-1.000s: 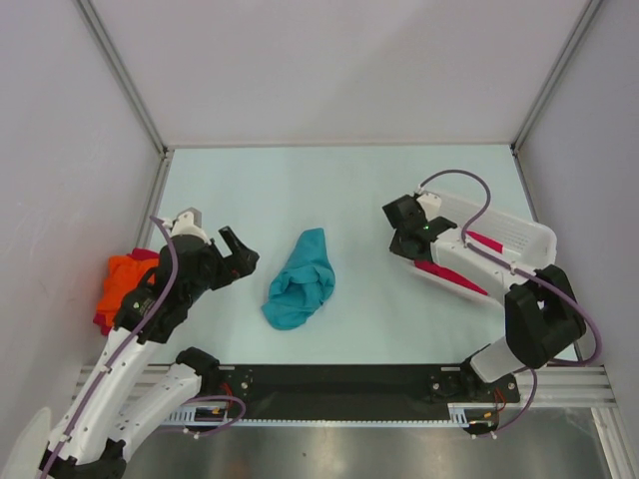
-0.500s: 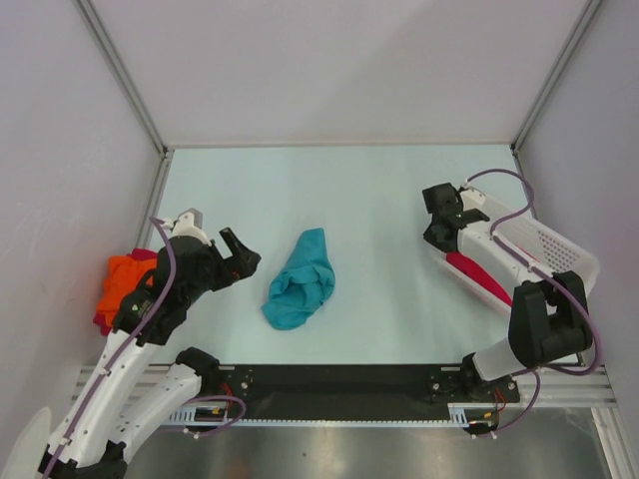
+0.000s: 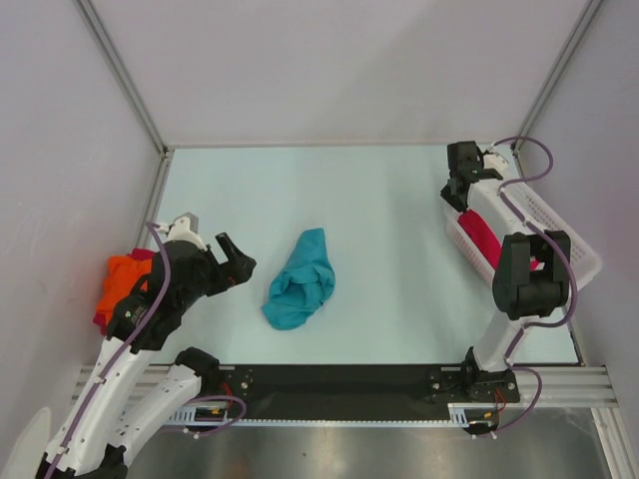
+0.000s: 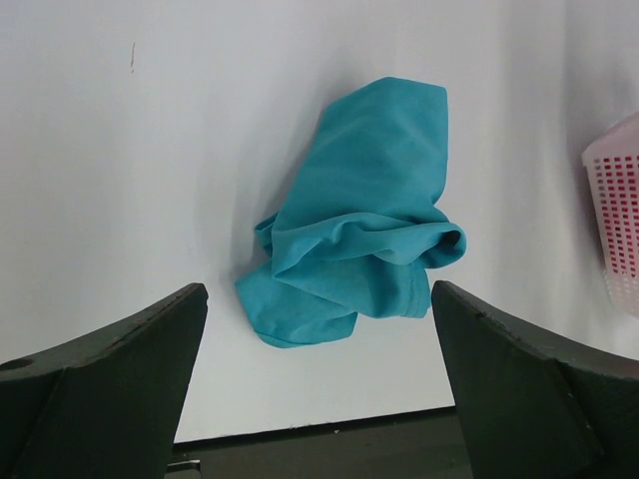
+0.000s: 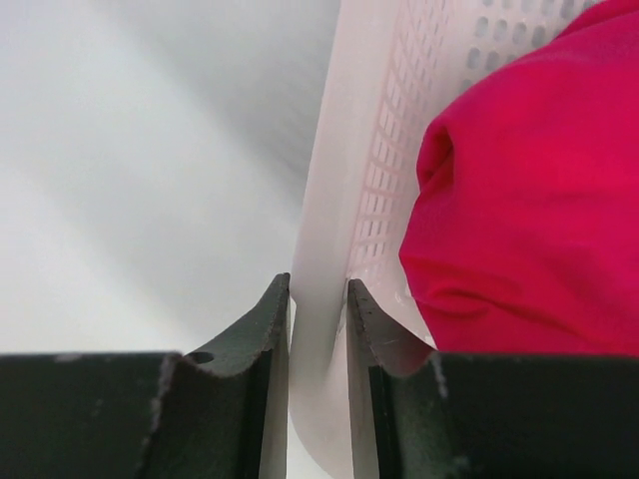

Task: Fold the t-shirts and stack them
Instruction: Move the tshirt to the center of the board

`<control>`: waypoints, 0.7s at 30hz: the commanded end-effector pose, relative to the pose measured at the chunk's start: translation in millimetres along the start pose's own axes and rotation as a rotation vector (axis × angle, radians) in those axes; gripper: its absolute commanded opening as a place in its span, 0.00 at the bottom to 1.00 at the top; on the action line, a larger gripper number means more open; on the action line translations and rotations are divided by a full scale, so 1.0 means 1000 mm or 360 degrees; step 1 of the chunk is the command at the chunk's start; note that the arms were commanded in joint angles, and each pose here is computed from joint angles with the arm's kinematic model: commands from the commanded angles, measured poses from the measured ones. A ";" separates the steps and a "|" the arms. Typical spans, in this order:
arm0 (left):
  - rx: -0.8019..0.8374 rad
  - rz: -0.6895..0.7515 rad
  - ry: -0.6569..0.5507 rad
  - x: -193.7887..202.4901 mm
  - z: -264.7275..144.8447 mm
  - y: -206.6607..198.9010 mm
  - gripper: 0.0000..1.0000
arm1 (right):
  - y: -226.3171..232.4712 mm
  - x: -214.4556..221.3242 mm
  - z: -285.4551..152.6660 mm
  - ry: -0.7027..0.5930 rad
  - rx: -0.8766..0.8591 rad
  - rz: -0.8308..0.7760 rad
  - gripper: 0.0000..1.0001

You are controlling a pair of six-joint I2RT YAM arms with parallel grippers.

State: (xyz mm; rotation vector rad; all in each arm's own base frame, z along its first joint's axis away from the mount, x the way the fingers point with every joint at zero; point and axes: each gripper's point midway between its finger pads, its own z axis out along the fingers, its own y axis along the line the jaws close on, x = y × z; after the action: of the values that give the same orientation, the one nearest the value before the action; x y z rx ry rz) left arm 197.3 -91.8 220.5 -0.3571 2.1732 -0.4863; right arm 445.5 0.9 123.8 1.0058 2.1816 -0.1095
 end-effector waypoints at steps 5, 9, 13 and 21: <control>-0.0023 0.0041 -0.0094 -0.021 -0.021 0.000 1.00 | -0.073 -0.102 0.058 -0.0369 0.0489 0.0041 0.00; -0.0053 0.0056 -0.0092 -0.021 -0.026 0.004 0.99 | -0.087 -0.110 0.089 -0.0343 0.0648 -0.0008 0.00; -0.0074 0.0065 -0.0068 -0.019 -0.025 0.006 0.99 | -0.106 -0.119 0.106 -0.0309 0.0684 0.0067 0.00; -0.0079 0.0082 -0.0008 -0.019 -0.010 0.000 1.00 | -0.123 -0.128 0.119 -0.0283 0.0680 0.0085 0.00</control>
State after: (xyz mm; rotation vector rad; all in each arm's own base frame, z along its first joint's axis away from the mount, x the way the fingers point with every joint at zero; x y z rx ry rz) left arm 190.9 -79.2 225.1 -0.3531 2.2174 -0.3950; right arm 512.2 -132.4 103.2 1.2357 2.0027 -0.3822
